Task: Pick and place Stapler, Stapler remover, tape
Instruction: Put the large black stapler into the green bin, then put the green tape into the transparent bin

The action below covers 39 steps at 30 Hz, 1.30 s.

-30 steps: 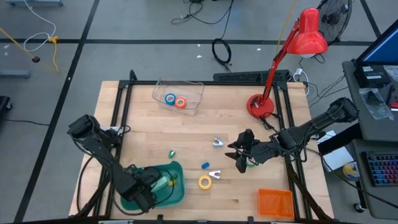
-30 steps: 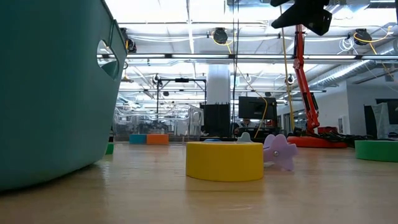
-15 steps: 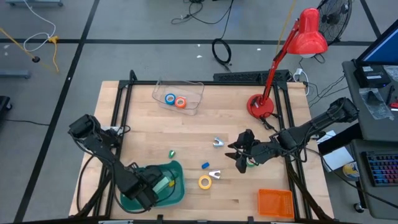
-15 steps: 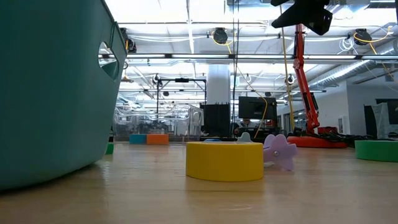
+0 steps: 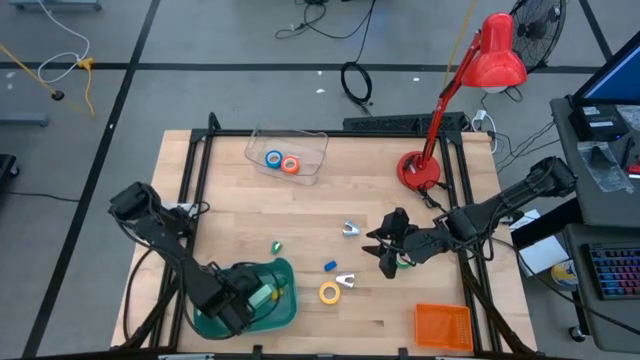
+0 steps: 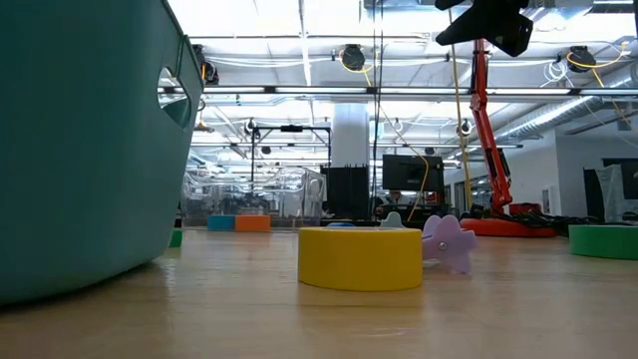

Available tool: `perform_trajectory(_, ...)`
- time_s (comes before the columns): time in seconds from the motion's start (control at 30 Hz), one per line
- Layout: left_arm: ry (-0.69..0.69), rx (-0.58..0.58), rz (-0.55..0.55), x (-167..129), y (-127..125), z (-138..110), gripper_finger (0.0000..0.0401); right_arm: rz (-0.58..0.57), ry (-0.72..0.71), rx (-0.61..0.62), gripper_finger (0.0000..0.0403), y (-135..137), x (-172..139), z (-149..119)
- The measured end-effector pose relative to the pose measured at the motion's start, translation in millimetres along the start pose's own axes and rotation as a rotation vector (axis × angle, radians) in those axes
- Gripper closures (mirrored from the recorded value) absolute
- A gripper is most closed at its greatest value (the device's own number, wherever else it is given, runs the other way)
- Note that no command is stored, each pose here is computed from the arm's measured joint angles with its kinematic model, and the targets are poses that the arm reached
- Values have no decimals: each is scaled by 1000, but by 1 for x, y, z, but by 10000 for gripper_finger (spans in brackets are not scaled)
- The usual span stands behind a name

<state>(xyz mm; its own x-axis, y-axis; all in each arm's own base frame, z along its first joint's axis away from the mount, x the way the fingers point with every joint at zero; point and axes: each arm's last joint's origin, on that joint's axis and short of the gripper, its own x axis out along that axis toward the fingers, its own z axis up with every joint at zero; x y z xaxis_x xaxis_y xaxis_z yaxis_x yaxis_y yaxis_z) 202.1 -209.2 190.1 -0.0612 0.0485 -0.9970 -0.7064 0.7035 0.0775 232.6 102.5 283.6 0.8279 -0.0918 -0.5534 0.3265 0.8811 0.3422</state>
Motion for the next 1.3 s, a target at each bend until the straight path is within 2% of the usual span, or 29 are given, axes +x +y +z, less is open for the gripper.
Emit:
perform_trajectory(0.23,-110,-80,-101,-27,13,7,224,1,9,0,218,0,0,0)
perform_trajectory(0.4,-230,-146,-239,-58,31,15,249,44,38,16,218,0,-3,0)
perform_trajectory(0.5,-349,-192,-346,-77,43,22,253,51,68,32,218,-2,-7,0)
perform_trajectory(0.6,-489,-234,-455,-96,53,29,252,27,171,33,218,-9,-12,-7)
perform_trajectory(0.7,-609,-247,-532,-111,61,36,252,-47,346,9,218,-19,-17,-22)
perform_trajectory(0.8,-700,-225,-566,-122,67,44,252,-144,481,-31,218,-29,-23,-35)
perform_trajectory(0.9,-767,-210,-584,-130,72,51,252,-188,518,-36,218,-37,-20,-47)
perform_trajectory(1.0,-851,-194,-603,-138,72,59,252,-172,520,-14,218,-44,-10,-60)
perform_trajectory(1.2,-959,-77,-601,-147,67,69,252,-115,542,115,218,-66,15,-91)
perform_trajectory(1.3,-977,-60,-600,-149,66,72,252,-145,564,166,218,-78,19,-107)
